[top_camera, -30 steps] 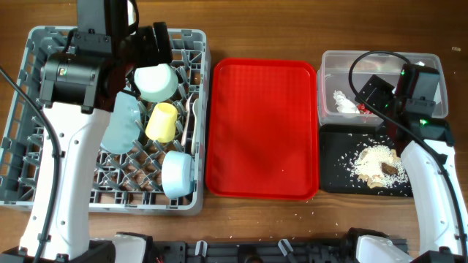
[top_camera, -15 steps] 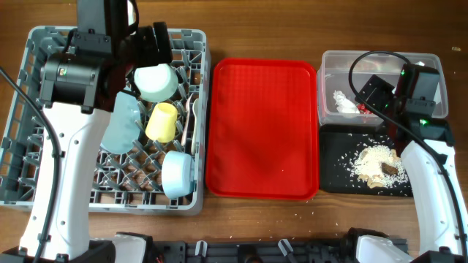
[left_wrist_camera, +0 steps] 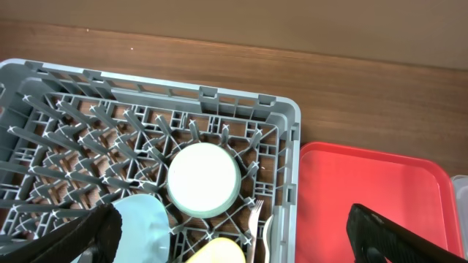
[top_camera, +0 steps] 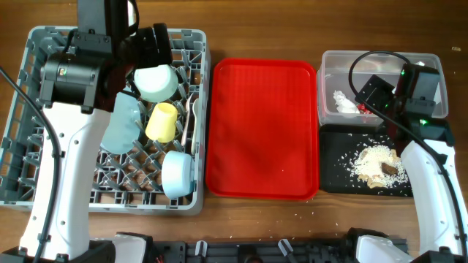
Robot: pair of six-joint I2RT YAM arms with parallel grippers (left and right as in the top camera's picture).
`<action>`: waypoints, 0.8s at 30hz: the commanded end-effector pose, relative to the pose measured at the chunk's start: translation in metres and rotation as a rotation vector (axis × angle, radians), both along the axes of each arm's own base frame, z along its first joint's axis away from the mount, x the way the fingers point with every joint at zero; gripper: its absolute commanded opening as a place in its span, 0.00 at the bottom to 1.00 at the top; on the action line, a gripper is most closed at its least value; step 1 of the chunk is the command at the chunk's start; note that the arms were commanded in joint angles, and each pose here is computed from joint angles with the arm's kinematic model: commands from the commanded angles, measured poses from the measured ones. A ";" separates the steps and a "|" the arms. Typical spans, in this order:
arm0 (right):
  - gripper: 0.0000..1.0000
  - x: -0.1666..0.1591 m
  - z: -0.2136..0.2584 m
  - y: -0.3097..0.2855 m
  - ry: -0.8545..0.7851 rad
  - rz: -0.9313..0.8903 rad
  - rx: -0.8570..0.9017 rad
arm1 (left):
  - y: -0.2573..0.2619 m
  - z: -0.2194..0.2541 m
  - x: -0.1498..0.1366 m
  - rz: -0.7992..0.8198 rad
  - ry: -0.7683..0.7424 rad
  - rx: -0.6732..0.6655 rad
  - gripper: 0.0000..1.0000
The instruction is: Sort waste into correct bins and load items into the dishwasher rack
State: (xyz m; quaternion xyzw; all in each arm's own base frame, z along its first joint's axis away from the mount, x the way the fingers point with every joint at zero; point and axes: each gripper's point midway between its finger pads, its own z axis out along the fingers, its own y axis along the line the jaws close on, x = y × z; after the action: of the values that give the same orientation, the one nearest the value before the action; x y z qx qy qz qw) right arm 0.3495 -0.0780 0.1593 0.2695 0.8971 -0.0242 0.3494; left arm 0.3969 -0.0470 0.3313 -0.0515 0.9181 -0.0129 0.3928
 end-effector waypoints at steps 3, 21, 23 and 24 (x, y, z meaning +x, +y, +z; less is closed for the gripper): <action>1.00 -0.014 0.069 0.005 -0.201 0.015 -0.035 | -0.002 -0.002 0.001 -0.001 0.006 -0.016 1.00; 1.00 -0.156 0.203 0.064 -1.255 0.159 -0.061 | -0.002 -0.002 0.001 -0.001 0.007 -0.016 1.00; 1.00 -0.147 0.181 0.070 -1.273 0.197 -0.059 | -0.002 -0.002 0.001 -0.001 0.006 -0.016 1.00; 1.00 -0.142 0.168 0.073 -1.266 0.215 -0.058 | -0.002 -0.002 0.001 -0.001 0.007 -0.016 1.00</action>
State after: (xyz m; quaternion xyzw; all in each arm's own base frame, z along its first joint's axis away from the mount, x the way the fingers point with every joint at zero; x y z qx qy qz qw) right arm 0.1962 -0.0146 0.3591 0.1562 0.5254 0.1421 0.8243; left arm 0.3964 -0.0482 0.3303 -0.0502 0.9191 -0.0159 0.3905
